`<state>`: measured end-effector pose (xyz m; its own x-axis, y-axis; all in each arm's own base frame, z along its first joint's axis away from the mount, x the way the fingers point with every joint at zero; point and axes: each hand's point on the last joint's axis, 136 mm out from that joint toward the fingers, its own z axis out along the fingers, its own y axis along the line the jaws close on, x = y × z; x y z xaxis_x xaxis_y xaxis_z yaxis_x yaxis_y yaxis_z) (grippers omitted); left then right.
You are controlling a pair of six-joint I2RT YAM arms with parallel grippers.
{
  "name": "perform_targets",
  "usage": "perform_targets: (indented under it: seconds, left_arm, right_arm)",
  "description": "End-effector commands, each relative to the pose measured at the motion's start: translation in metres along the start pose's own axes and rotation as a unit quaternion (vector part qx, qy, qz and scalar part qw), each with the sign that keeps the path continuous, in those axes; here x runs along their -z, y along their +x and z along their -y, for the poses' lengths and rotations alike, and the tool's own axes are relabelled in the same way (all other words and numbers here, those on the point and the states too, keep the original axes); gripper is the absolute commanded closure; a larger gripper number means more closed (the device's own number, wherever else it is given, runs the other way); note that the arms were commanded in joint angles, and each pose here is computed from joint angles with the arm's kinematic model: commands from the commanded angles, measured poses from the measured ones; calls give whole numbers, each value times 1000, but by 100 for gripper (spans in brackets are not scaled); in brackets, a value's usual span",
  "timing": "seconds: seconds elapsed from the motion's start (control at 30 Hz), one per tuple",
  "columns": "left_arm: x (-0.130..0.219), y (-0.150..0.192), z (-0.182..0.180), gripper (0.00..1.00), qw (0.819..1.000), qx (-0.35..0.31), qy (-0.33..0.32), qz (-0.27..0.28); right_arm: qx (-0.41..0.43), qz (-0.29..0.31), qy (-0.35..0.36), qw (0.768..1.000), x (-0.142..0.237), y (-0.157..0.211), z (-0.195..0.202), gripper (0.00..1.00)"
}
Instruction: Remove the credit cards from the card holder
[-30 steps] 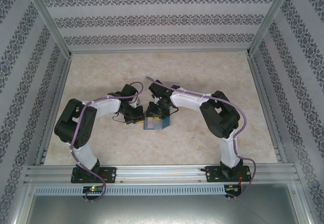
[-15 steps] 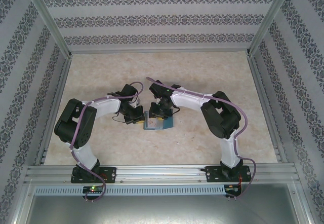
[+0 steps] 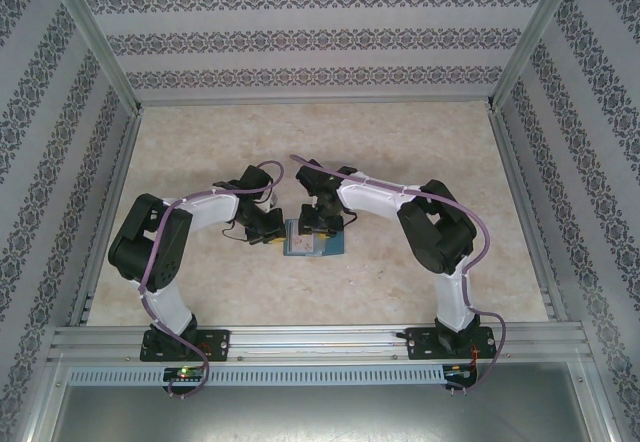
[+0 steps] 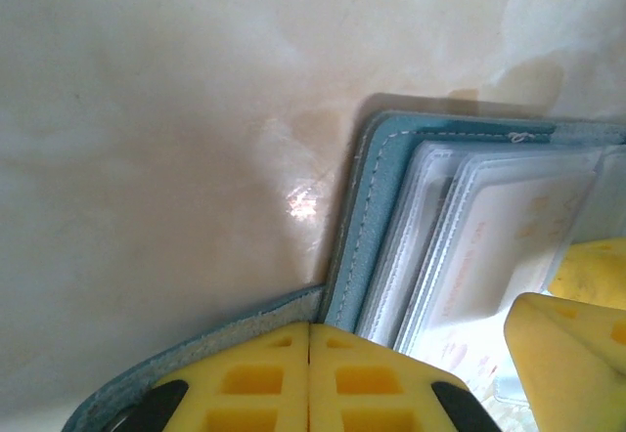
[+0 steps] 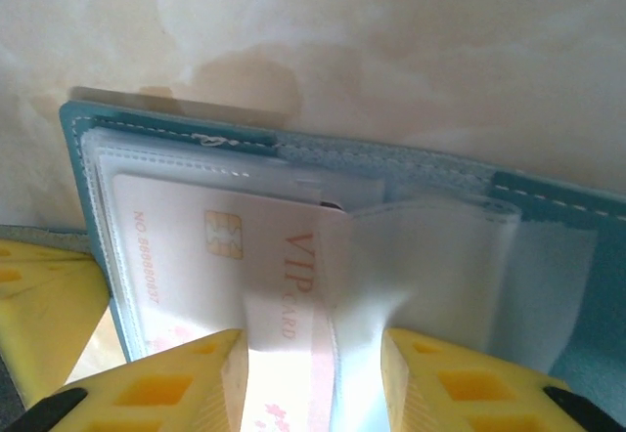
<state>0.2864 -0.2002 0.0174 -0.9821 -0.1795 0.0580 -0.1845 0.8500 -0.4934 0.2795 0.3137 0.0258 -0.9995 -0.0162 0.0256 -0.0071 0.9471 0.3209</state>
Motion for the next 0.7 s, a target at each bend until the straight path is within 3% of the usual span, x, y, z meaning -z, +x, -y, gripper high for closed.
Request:
perform_targets:
  seconds: [0.0, 0.27, 0.67]
  left_arm:
    - [-14, 4, -20, 94, 999, 3, -32, -16]
    - [-12, 3, -19, 94, 999, 2, -33, -14]
    - [-10, 3, -18, 94, 999, 0, -33, -12]
  right_arm:
    - [8, 7, 31, 999, 15, 4, 7, 58]
    - [16, 21, 83, 996, 28, 3, 24, 55]
    - [19, 21, 103, 994, 27, 3, 32, 52]
